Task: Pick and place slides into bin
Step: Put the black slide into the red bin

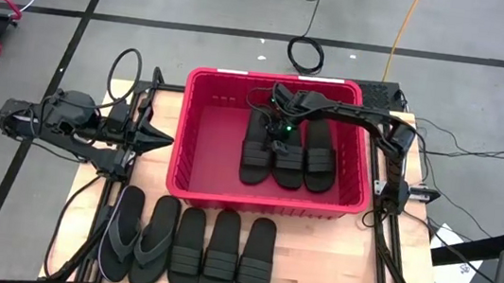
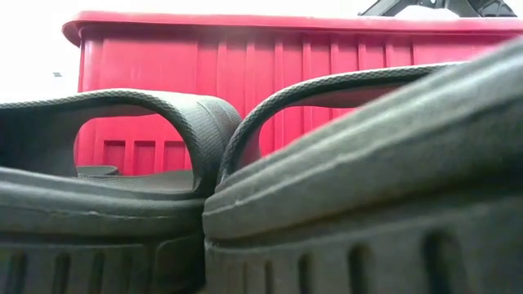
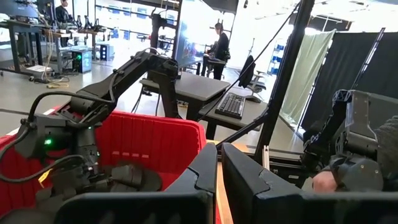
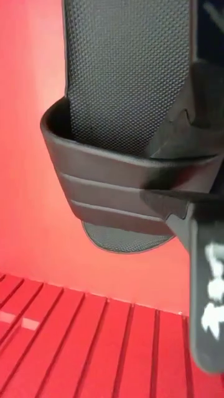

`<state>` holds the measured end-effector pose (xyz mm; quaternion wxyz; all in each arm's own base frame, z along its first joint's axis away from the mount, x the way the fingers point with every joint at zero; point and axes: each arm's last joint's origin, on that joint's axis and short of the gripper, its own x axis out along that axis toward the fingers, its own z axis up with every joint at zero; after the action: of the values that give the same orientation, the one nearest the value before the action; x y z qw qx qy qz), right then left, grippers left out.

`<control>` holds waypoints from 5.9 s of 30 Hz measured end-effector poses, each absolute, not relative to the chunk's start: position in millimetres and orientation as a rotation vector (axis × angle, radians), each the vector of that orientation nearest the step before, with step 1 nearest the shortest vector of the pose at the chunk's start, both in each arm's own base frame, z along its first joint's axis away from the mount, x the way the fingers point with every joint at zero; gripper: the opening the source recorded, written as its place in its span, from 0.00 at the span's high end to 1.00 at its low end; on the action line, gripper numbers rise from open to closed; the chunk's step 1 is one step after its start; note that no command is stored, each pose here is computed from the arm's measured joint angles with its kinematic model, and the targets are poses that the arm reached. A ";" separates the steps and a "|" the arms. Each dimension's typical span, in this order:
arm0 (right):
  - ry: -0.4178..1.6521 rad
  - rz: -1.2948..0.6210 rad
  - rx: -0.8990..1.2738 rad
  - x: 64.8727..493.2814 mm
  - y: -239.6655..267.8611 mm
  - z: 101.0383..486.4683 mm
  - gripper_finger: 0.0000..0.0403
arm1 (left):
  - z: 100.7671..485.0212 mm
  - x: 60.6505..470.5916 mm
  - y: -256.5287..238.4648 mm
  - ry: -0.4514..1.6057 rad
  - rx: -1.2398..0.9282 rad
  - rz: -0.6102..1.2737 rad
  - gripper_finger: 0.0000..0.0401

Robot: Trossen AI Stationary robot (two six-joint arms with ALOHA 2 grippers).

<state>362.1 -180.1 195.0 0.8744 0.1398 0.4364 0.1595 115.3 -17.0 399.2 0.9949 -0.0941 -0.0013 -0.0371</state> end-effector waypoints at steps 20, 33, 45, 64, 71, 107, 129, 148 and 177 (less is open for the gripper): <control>0.454 0.127 0.136 316.5 -146.2 357.0 0.93 | 397.8 113.2 -16.6 0.011 -0.158 -0.072 0.95; 0.198 0.105 0.088 235.5 -18.3 456.1 1.00 | 387.7 107.5 -15.4 0.112 -0.117 -0.058 0.95; 0.367 0.012 0.187 192.5 41.6 439.6 1.00 | 385.4 116.5 -19.7 0.142 -0.103 -0.148 0.95; 0.198 0.165 0.217 134.3 32.5 377.5 1.00 | 431.6 265.4 -94.1 0.355 -0.205 -0.269 0.95; 0.187 0.291 0.199 130.3 35.1 379.7 1.00 | 399.1 308.7 -126.7 0.508 -0.301 -0.312 0.95; -0.018 0.434 0.285 99.4 30.7 402.8 1.00 | 239.3 410.4 -187.3 0.785 -0.255 -0.399 0.85; -0.002 0.472 0.298 97.6 31.3 402.0 1.00 | 195.1 412.9 -182.4 0.922 -0.275 -0.312 0.02; -0.004 0.472 0.327 97.2 31.2 403.0 1.00 | 155.9 422.3 -189.6 1.003 -0.347 -0.371 0.19; -0.039 0.470 0.243 96.4 30.9 404.2 1.00 | 318.8 386.8 -211.4 0.550 -0.445 -0.753 0.99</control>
<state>96.4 30.9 404.2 0.9650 0.1199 -0.0192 0.2324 386.8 -211.4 318.8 0.8695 -0.2128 0.2628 -0.3599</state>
